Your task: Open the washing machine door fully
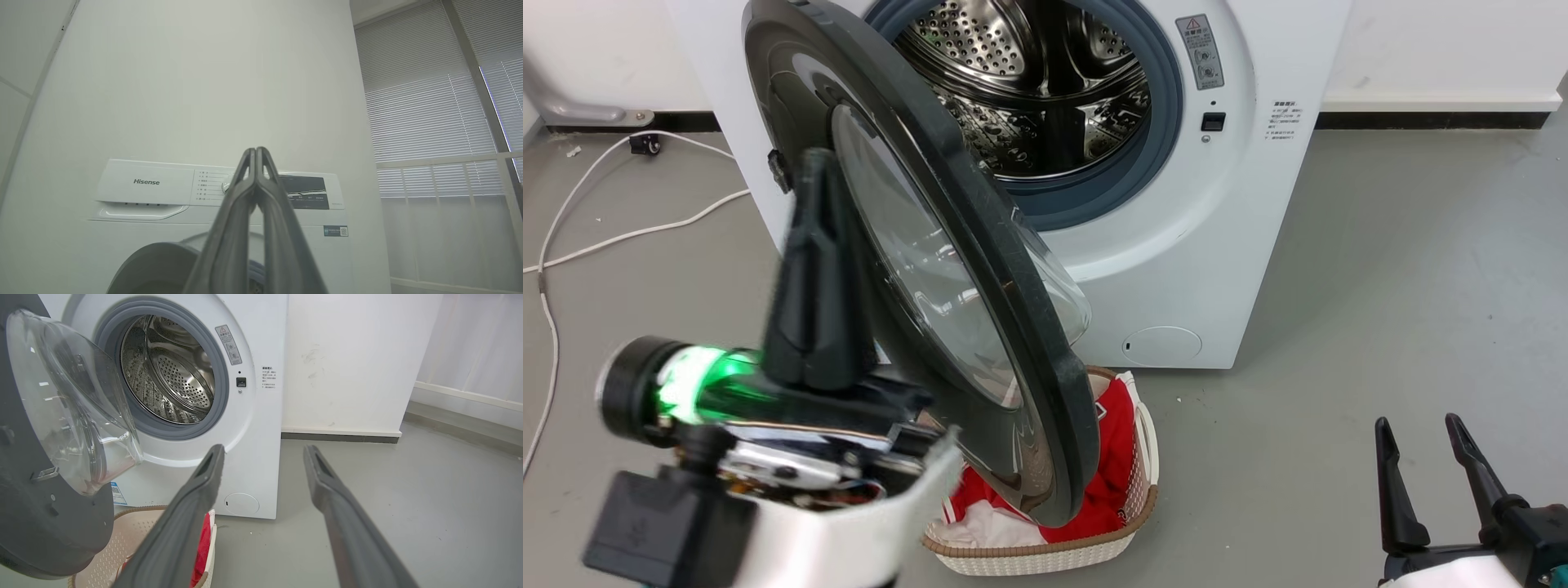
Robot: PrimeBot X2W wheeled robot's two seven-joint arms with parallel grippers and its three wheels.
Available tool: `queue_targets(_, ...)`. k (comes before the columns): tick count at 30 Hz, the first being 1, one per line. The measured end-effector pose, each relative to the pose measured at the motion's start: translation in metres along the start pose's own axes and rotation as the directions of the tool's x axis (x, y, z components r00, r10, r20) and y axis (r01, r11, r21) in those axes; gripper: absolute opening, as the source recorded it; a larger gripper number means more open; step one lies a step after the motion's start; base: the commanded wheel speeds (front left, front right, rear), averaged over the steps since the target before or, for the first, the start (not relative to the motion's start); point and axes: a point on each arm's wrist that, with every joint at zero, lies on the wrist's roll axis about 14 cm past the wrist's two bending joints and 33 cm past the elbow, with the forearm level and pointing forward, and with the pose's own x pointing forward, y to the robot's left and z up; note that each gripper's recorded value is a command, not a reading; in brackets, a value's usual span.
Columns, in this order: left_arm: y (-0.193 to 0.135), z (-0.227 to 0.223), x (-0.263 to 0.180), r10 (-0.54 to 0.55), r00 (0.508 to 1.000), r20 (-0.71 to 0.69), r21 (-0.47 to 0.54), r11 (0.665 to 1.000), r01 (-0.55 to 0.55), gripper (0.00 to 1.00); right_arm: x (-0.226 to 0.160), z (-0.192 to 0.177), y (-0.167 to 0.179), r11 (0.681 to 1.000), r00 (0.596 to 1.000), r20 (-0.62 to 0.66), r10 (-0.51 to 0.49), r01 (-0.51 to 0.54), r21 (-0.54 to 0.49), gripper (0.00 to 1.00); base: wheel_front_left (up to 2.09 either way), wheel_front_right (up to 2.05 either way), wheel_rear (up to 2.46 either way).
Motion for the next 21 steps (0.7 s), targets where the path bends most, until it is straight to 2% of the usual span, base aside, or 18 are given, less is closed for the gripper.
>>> queue_targets(6,-0.041,-0.003,-0.007,-0.122,0.992,-0.018,-0.113,0.986,0.119,0.0,0.0,0.0,0.0,1.0,1.0,0.0,0.001,-0.001,0.003,1.0,0.0,0.0,0.0)
queue_targets(10,-0.072,-0.027,-0.025,-0.213,0.97,-0.12,-0.224,0.957,0.182,0.0,0.001,-0.001,0.0,1.0,1.0,-0.003,0.001,-0.001,0.006,1.0,0.0,0.0,0.0)
queue_targets(14,-0.107,-0.057,-0.055,-0.32,0.909,-0.267,-0.344,0.913,0.221,0.0,0.0,-0.002,0.001,1.0,1.0,-0.008,0.002,-0.002,0.006,1.0,0.0,0.0,0.0)
queue_targets(21,-0.139,-0.096,-0.108,-0.443,0.769,-0.461,-0.467,0.858,0.214,0.0,-0.001,-0.005,0.0,1.0,1.0,-0.017,0.0,0.0,0.009,1.0,0.0,0.0,0.0)
